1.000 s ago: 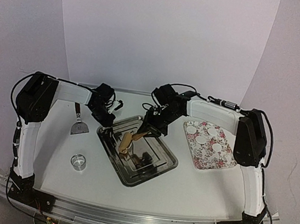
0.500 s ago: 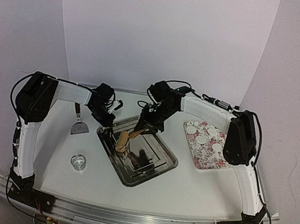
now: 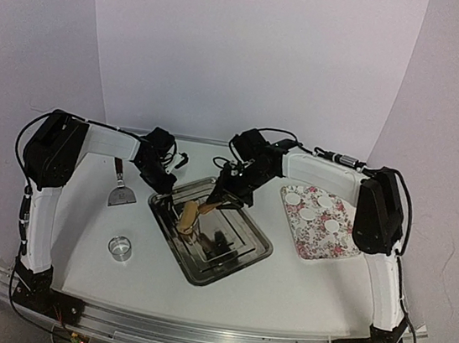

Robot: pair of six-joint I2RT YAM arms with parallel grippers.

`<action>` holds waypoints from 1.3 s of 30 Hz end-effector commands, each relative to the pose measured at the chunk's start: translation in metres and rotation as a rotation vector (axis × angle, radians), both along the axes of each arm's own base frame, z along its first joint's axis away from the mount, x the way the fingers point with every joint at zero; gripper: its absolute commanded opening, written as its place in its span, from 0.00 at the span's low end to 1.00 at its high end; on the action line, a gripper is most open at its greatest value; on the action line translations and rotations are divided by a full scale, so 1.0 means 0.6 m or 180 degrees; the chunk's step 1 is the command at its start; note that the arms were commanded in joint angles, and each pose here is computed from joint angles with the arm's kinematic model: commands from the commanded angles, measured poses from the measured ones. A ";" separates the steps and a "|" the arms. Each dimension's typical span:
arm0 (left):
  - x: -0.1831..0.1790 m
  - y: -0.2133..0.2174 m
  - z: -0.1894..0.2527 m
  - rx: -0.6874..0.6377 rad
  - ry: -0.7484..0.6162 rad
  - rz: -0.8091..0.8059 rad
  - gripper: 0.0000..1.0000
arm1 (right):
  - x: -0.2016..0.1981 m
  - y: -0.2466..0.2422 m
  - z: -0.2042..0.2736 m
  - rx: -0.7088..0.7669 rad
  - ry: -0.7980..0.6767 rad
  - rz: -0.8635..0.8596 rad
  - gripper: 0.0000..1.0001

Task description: Roll out the dumpling wrappers from the dough

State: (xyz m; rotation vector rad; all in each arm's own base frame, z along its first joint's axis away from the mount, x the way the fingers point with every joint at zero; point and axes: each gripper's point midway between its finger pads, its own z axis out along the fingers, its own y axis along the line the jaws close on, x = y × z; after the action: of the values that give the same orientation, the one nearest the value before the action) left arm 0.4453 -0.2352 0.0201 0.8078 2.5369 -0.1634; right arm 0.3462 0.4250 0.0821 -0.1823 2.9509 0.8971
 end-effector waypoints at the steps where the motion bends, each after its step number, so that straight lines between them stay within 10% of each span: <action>1: -0.053 0.035 -0.063 0.0257 0.0412 0.0134 0.00 | -0.151 -0.287 -0.212 -0.2371 0.1154 -0.0183 0.00; 39: -0.049 0.076 -0.068 0.0414 0.0361 0.0304 0.00 | -0.204 -0.392 -0.208 -0.2091 0.1536 -0.0525 0.00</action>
State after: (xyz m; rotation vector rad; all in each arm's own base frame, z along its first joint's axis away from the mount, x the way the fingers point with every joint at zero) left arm 0.4487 -0.2267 0.0235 0.7380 2.5211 -0.1358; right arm 0.3292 0.3499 0.0711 -0.0555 2.9570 1.1164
